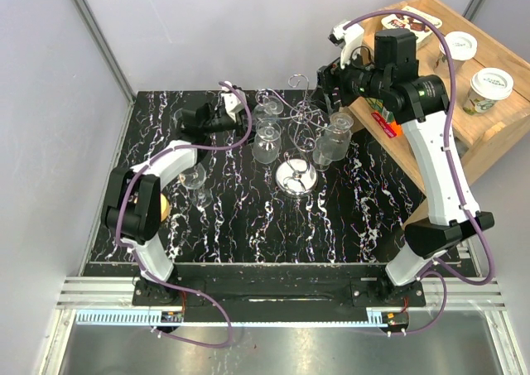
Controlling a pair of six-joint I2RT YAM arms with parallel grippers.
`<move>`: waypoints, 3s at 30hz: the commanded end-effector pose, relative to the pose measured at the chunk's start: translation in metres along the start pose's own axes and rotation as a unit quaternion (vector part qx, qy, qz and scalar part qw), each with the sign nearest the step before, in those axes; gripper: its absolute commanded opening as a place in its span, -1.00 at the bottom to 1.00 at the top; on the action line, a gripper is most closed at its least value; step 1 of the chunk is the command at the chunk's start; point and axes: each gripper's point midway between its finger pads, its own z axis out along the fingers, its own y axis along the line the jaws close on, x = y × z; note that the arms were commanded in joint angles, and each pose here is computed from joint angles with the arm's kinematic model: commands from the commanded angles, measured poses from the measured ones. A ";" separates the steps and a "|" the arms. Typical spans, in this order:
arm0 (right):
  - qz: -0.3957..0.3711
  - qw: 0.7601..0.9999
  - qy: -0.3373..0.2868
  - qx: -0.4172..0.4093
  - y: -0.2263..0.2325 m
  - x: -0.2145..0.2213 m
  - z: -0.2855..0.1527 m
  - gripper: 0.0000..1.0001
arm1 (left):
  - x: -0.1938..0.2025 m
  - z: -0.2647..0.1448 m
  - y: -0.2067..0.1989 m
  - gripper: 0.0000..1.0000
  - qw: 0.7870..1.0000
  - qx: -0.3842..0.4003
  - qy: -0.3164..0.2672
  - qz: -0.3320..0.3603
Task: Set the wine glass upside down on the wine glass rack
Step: Turn the wine glass upside down at the wine rack.
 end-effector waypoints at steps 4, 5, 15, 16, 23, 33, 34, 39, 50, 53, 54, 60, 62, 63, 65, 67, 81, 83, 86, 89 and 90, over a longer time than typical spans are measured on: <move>-0.017 1.000 -0.010 -0.002 0.001 -0.006 -0.004 0.68 | -0.039 0.006 0.020 -1.00 0.997 -0.002 -0.035 0.067; -0.018 1.000 -0.008 -0.001 0.001 -0.005 -0.004 0.68 | -0.041 0.007 0.020 -1.00 0.997 0.000 -0.038 0.068; -0.022 1.000 -0.006 -0.003 0.002 -0.003 -0.005 0.68 | -0.058 0.006 0.004 -1.00 0.991 0.033 -0.097 0.080; -0.021 1.000 -0.005 -0.001 0.001 -0.003 -0.005 0.68 | -0.060 0.007 0.005 -1.00 0.992 0.036 -0.098 0.072; -0.024 1.000 -0.003 -0.001 0.001 -0.001 -0.006 0.68 | -0.060 0.009 0.024 -1.00 0.995 0.006 -0.082 0.057; -0.020 1.000 0.002 -0.010 0.004 0.003 -0.002 0.68 | -0.049 0.009 0.047 -1.00 0.995 -0.049 -0.064 0.055; -0.020 1.000 0.002 -0.011 0.004 0.003 -0.002 0.68 | -0.050 0.008 0.050 -1.00 0.995 -0.053 -0.065 0.055; -0.022 1.000 0.001 -0.008 0.004 0.003 -0.005 0.68 | -0.054 0.003 0.052 -1.00 0.994 -0.059 -0.079 0.054; -0.023 1.000 0.003 -0.012 0.004 0.005 -0.003 0.68 | -0.051 -0.013 0.033 -1.00 0.994 -0.050 -0.073 0.061; -0.022 1.000 0.002 -0.014 0.006 0.004 -0.003 0.68 | -0.044 -0.014 0.032 -1.00 0.995 -0.051 -0.065 0.064; -0.022 1.000 0.002 -0.014 0.005 0.004 -0.004 0.68 | -0.042 -0.014 0.031 -1.00 0.994 -0.051 -0.063 0.067; -0.024 1.000 0.003 -0.013 0.006 0.005 -0.005 0.68 | -0.039 -0.016 0.023 -1.00 0.995 -0.044 -0.062 0.065; -0.024 1.000 0.003 -0.012 0.006 0.006 -0.005 0.68 | -0.039 -0.017 0.020 -1.00 0.995 -0.042 -0.062 0.065; -0.024 1.000 0.004 -0.013 0.006 0.006 -0.005 0.68 | -0.036 -0.018 0.019 -1.00 0.995 -0.042 -0.059 0.073; -0.024 1.000 0.004 -0.013 0.006 0.006 -0.005 0.68 | -0.036 -0.018 0.017 -1.00 0.995 -0.039 -0.057 0.073; -0.024 1.000 0.004 -0.015 0.006 0.006 -0.004 0.68 | -0.035 -0.017 0.015 -1.00 0.995 -0.037 -0.053 0.071; -0.025 1.000 0.006 -0.012 0.005 0.007 -0.005 0.68 | -0.018 -0.003 0.012 -0.83 0.997 -0.006 -0.038 0.071; -0.027 1.000 0.006 -0.011 0.005 0.008 -0.005 0.68 | -0.017 -0.004 0.008 -0.78 0.997 0.000 -0.037 0.073; -0.027 1.000 0.008 -0.013 0.005 0.008 -0.004 0.68 | -0.016 -0.005 0.001 -0.75 0.996 0.011 -0.043 0.079; -0.026 1.000 0.007 -0.016 0.006 0.008 -0.002 0.68 | -0.017 -0.005 -0.004 -0.89 0.996 0.018 -0.049 0.078; -0.026 1.000 0.008 -0.016 0.005 0.009 -0.002 0.68 | -0.017 -0.005 -0.004 -0.91 0.996 0.019 -0.048 0.078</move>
